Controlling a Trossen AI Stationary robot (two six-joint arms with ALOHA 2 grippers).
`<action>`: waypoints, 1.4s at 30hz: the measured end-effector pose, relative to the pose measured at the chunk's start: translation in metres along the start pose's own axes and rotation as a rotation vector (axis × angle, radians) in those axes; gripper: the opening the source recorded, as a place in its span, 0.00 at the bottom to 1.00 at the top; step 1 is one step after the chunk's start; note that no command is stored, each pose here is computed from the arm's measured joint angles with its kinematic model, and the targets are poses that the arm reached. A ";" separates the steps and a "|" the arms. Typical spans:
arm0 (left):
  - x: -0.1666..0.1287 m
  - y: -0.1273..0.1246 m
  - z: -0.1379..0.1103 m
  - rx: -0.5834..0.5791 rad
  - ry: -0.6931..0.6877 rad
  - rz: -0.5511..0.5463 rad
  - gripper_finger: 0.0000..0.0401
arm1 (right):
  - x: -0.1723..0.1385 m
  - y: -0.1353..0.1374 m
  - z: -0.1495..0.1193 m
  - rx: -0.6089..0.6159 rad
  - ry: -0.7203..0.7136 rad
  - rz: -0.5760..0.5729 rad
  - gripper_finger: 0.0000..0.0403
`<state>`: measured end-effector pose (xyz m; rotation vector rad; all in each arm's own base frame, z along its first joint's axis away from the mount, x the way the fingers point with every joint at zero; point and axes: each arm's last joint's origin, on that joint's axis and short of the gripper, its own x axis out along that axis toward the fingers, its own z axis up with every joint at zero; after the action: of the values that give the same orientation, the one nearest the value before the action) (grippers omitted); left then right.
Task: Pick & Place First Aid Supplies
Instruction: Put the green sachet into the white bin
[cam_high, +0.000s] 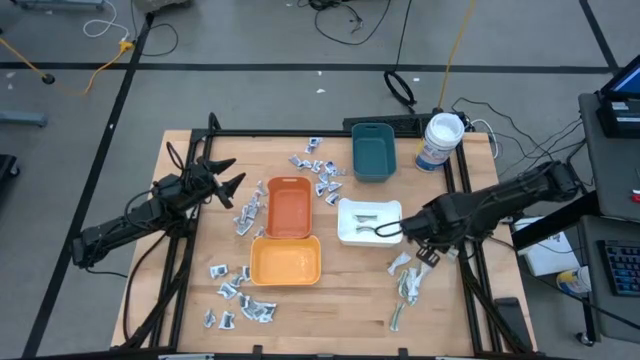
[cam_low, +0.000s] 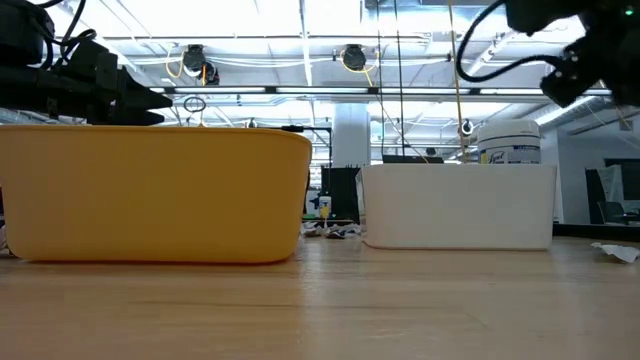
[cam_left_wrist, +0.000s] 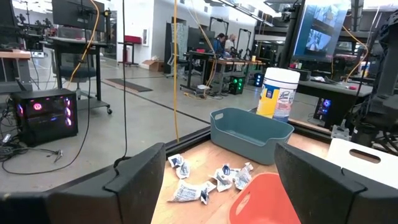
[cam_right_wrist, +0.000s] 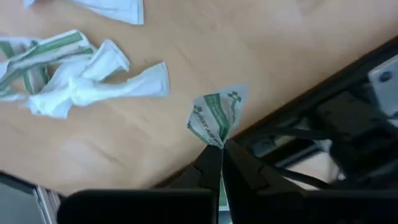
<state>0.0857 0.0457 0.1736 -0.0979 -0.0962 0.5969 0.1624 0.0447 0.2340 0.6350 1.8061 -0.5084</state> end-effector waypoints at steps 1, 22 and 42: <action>0.000 0.000 0.000 0.000 0.000 0.000 0.77 | -0.003 0.001 0.003 -0.017 -0.004 -0.010 0.01; 0.000 0.000 0.000 -0.001 0.000 0.000 0.77 | -0.074 0.051 0.123 -0.332 -0.189 -0.034 0.01; 0.000 0.000 0.000 -0.002 0.000 0.000 0.77 | -0.013 0.072 0.174 -0.446 -0.268 -0.123 0.01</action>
<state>0.0857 0.0458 0.1736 -0.0998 -0.0971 0.5971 0.3376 -0.0101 0.1906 0.1422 1.6337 -0.2423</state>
